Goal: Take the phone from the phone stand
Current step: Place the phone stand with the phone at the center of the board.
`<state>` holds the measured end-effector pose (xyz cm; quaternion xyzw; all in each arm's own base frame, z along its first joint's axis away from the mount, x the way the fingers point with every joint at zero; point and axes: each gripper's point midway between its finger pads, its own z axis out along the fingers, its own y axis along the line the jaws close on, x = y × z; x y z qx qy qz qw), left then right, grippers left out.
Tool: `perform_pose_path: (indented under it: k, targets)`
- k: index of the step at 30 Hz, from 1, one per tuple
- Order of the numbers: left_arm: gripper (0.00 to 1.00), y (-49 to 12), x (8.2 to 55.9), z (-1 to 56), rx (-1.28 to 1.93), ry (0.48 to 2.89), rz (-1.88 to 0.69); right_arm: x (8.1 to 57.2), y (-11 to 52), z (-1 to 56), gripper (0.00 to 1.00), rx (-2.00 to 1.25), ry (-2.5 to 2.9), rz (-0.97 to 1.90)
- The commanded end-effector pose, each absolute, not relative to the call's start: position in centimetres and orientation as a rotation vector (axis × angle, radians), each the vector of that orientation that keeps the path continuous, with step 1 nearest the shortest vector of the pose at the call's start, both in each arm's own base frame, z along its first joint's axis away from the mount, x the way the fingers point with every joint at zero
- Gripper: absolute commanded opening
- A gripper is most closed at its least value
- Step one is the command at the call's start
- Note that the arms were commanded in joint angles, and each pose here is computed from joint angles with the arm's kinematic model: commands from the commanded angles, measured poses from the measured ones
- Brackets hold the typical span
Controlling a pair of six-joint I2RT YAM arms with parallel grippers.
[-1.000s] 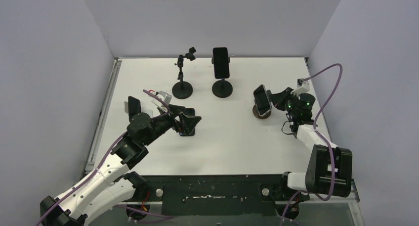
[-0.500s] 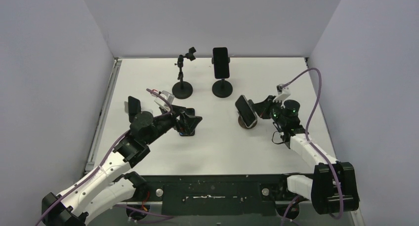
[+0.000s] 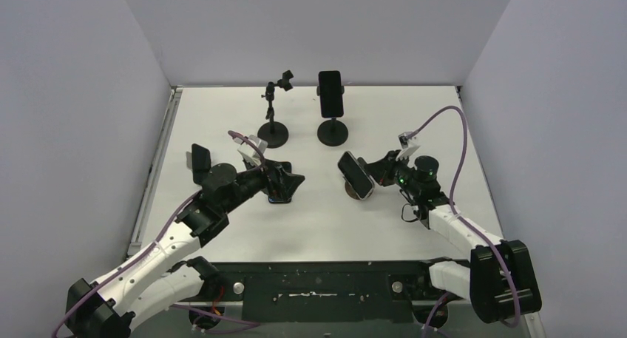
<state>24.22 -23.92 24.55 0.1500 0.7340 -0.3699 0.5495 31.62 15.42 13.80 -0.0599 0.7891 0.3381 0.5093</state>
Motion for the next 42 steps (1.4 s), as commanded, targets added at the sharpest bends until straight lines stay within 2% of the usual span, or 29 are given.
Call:
perform_pose_path:
  k: [1, 11, 12, 15, 19, 25, 29, 32, 36, 41, 42]
  targets:
    - [0.97, -24.0, 24.6, 24.8, 0.37, 1.706, -0.87, 31.3, 17.5, 17.5, 0.0, -0.246, 1.725, 0.907]
    - [0.97, -24.1, 26.5, 24.0, -0.024, 1.808, -0.977, 30.6, 16.8, 15.9, 0.0, -0.222, 1.778, 0.843]
    - [0.97, -24.0, 26.8, 23.8, -0.109, 1.823, -0.988, 30.6, 16.7, 15.8, 0.03, -0.218, 1.783, 0.834]
    - [0.97, -23.4, 28.0, 22.5, -0.336, 1.887, -0.977, 30.6, 16.6, 15.7, 0.21, -0.211, 1.789, 0.827]
    - [0.95, -24.0, 28.5, 20.4, -0.427, 1.986, -0.957, 30.6, 16.3, 15.8, 0.39, -0.197, 1.79, 0.807]
    - [0.95, -23.4, 28.5, 19.2, -0.476, 2.027, -0.889, 30.8, 16.1, 16.3, 0.61, -0.183, 1.794, 0.789]
    - [0.97, -22.5, 28.6, 19.7, -0.485, 2.019, -0.833, 31.2, 15.4, 17.0, 0.69, -0.123, 1.801, 0.757]
    - [0.97, -22.7, 28.6, 20.3, -0.443, 2.053, -0.783, 32.0, 13.0, 17.6, 0.74, 0.036, 1.811, 0.644]
    - [0.97, -22.5, 28.1, 19.6, -0.493, 2.115, -0.632, 32.1, 11.2, 20.0, 0.88, 0.144, 1.766, 0.575]
    - [0.97, -21.7, 28.4, 17.9, -0.54, 2.124, -0.416, 32.3, 9.3, 22.2, 0.94, 0.326, 1.737, 0.54]
    - [0.97, -20.9, 28.5, 17.4, -0.591, 2.114, -0.386, 32.3, 9.0, 22.4, 0.98, 0.376, 1.738, 0.542]
